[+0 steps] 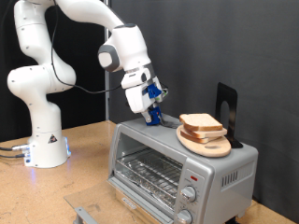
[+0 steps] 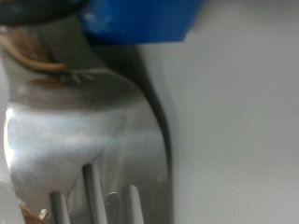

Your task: Make a piece of toast with the oven

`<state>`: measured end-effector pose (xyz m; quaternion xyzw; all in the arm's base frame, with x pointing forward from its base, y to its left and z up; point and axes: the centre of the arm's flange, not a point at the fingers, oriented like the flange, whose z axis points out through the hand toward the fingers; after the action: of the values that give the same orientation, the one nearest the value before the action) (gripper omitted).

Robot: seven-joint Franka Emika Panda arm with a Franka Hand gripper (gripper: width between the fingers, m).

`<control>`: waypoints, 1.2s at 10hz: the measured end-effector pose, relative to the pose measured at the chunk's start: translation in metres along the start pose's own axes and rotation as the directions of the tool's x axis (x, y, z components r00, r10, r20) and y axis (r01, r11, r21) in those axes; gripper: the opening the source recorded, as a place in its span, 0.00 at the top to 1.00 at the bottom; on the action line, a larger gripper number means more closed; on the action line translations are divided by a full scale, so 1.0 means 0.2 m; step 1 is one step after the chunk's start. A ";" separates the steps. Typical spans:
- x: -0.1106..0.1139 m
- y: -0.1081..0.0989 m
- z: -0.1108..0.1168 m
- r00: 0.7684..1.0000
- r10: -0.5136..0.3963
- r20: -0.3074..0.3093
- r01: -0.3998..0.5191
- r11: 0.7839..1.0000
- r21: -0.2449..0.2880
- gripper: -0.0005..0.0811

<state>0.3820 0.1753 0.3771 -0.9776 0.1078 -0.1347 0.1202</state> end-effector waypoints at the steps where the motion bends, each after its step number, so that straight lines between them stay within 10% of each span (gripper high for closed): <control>1: 0.00 0.00 0.01 1.000 0.002 0.003 -0.002 1.000 -0.001 0.13; 12: 0.01 -0.01 0.00 1.000 0.010 0.009 -0.010 1.000 0.007 0.01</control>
<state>0.3837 0.1771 0.3773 -0.9772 0.1119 -0.1303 0.1247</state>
